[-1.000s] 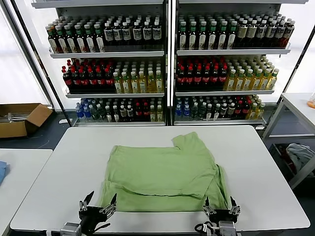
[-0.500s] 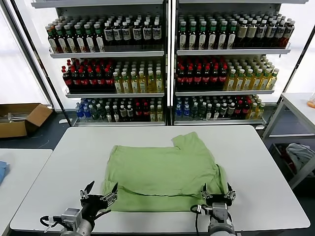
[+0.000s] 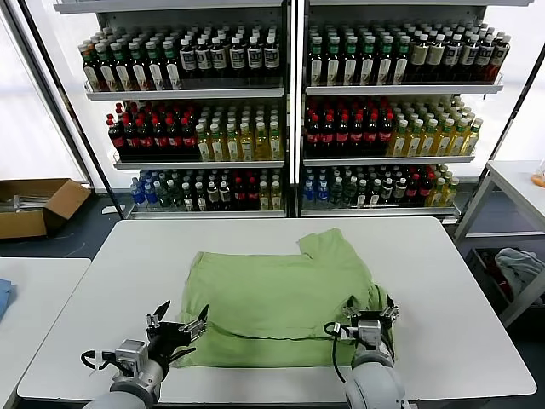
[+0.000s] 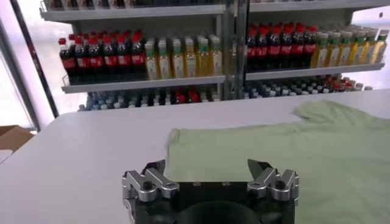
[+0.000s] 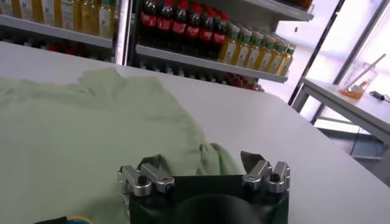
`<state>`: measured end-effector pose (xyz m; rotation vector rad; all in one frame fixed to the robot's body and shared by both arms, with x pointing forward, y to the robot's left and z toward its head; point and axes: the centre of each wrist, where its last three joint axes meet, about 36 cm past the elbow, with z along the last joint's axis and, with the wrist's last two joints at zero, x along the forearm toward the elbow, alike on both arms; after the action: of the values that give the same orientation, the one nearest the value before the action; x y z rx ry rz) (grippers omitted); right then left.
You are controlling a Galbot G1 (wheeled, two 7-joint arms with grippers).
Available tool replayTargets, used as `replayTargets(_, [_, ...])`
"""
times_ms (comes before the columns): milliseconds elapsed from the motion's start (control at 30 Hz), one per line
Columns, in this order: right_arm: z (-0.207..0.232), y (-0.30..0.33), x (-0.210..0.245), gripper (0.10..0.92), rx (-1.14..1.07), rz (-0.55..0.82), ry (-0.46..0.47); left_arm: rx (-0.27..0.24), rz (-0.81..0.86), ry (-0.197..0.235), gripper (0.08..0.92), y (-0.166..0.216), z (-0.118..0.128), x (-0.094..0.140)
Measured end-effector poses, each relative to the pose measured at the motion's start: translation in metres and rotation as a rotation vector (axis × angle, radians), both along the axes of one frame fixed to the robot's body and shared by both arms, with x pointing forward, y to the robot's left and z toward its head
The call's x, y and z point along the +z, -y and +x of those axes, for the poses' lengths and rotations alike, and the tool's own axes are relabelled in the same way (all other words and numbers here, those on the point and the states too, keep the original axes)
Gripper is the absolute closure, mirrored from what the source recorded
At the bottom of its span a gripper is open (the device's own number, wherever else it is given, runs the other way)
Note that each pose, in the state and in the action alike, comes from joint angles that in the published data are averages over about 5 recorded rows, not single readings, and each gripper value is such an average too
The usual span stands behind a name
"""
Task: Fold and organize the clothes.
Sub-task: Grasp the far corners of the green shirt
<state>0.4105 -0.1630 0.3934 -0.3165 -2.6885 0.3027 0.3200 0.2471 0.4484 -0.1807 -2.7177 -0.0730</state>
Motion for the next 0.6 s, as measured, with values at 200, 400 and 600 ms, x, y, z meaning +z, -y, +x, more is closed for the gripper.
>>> replayTargets(200, [0.05,-0.003,0.01,0.2,-0.013,0.048,0.03,-0.03,0.003,0.006,0.177,-0.004,0.03,-0.007])
replayTargets(400, [0.102,-0.008,0.023,0.2,-0.019,0.092,0.042,-0.056,0.012,0.0,0.177,-0.011,0.066,-0.015])
replayTargets(600, [0.151,-0.015,0.036,0.2,-0.018,0.126,0.041,-0.071,0.015,-0.014,0.177,-0.021,0.104,-0.02])
